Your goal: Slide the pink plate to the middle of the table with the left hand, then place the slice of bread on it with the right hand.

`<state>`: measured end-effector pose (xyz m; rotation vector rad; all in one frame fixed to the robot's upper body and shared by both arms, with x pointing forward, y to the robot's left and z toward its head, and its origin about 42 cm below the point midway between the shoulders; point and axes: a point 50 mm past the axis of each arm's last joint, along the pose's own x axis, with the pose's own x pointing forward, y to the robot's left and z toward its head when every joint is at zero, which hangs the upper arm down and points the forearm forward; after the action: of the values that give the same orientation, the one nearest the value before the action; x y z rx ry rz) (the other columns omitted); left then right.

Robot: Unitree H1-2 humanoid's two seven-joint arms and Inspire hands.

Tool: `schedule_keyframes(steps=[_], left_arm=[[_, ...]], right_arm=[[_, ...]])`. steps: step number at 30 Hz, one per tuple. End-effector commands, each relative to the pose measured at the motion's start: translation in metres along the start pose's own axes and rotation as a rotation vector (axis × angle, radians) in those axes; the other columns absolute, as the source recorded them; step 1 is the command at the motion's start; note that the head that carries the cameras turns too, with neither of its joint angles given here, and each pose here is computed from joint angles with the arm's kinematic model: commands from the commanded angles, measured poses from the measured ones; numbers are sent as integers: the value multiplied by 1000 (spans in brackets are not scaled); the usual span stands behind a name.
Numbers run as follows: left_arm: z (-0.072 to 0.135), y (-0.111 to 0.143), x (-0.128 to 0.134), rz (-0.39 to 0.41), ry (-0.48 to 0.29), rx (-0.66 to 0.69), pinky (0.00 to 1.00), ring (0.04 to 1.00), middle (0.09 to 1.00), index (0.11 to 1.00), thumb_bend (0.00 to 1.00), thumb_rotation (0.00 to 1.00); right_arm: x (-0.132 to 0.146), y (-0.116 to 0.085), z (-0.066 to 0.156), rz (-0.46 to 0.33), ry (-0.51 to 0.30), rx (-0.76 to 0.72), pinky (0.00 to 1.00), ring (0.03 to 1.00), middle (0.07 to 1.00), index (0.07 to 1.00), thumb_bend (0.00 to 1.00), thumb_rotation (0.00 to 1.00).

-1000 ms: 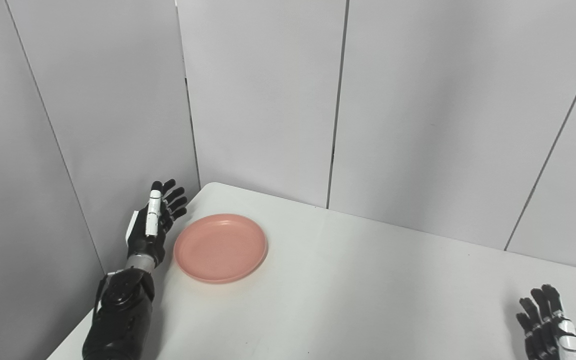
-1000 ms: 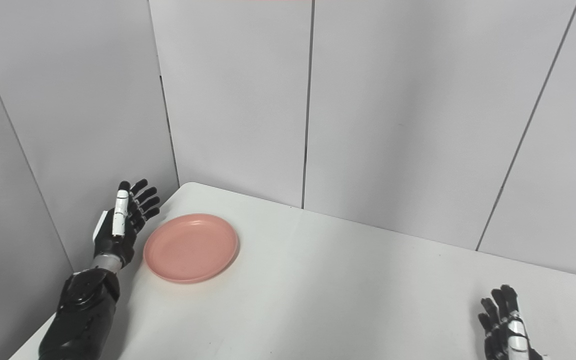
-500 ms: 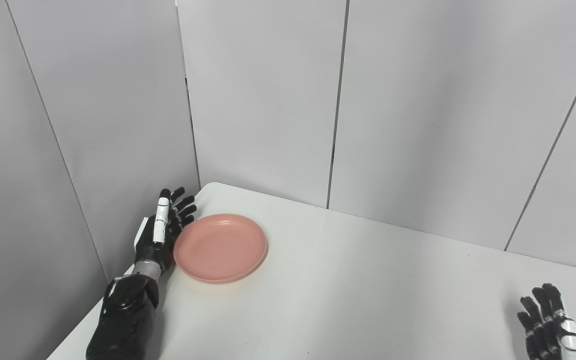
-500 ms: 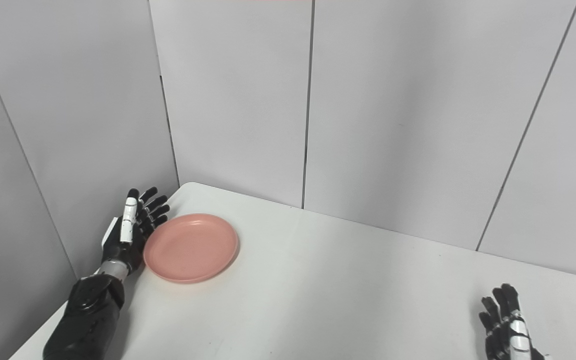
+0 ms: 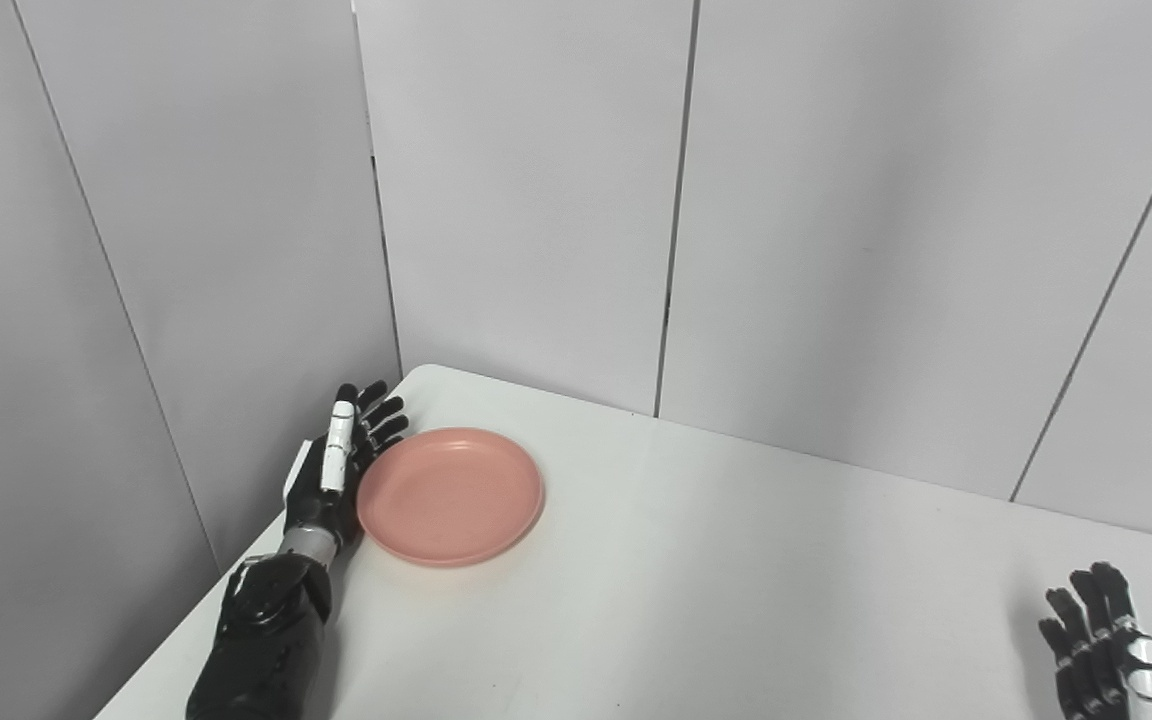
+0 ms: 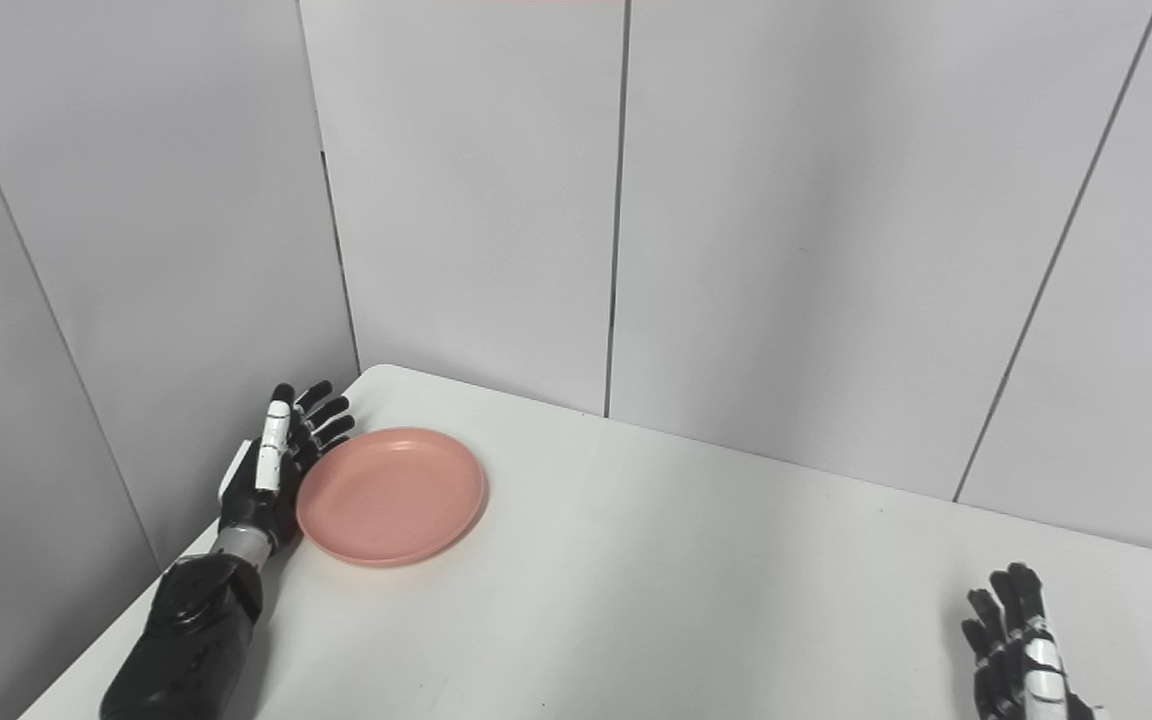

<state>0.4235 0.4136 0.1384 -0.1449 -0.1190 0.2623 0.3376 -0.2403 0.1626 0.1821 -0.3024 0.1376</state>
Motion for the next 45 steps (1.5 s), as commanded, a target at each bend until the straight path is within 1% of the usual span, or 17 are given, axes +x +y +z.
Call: schedule_keyframes(steps=[1, 4, 9, 13, 16, 20, 23, 26, 29, 37, 42, 45], left_arm=[[30, -11, 17, -47, -86, -14, 872, 858, 868, 860, 727, 994], [29, -14, 16, -57, -83, -33, 846, 861, 867, 859, 717, 995], [29, -22, 14, -89, -79, -106, 894, 900, 882, 862, 705, 965], [28, -26, 14, -99, -75, -92, 874, 904, 887, 875, 712, 976], [26, -30, 14, -104, -74, -78, 847, 868, 871, 867, 720, 983], [22, -35, 14, -118, -73, -67, 859, 877, 865, 865, 730, 999], [19, -40, 14, -129, -65, -92, 863, 887, 864, 855, 734, 982], [15, -43, 15, -135, -56, -89, 852, 887, 855, 851, 732, 977], [9, -46, 14, -145, -45, -76, 818, 873, 868, 846, 744, 984], [1, -57, 12, -179, -24, -89, 833, 881, 876, 841, 742, 981], [-2, -65, 11, -207, -20, -90, 824, 871, 868, 843, 753, 982], [-4, -73, 9, -223, -19, -97, 814, 870, 859, 843, 756, 973]], right_arm=[[9, 4, 13, 16, -62, 2, 1000, 977, 990, 989, 579, 963], [9, 4, 13, 12, -59, 1, 1000, 980, 988, 989, 587, 962], [9, 4, 15, 11, -63, 2, 1000, 974, 987, 988, 587, 955], [9, 4, 14, 3, -65, 5, 1000, 970, 982, 986, 582, 949], [10, 4, 14, 5, -64, 8, 1000, 972, 984, 985, 580, 950], [10, 4, 14, 6, -62, 5, 1000, 972, 982, 986, 577, 959], [10, 4, 14, 8, -63, 8, 1000, 976, 982, 984, 585, 958], [11, 5, 14, 5, -64, 9, 1000, 976, 980, 981, 585, 954], [10, 5, 14, 4, -64, 7, 1000, 974, 980, 984, 577, 967], [11, 5, 14, -1, -64, 3, 1000, 969, 978, 983, 587, 959], [11, 6, 14, -4, -60, 18, 1000, 969, 981, 988, 596, 944], [11, 6, 14, -3, -63, 13, 1000, 973, 985, 992, 593, 955]])
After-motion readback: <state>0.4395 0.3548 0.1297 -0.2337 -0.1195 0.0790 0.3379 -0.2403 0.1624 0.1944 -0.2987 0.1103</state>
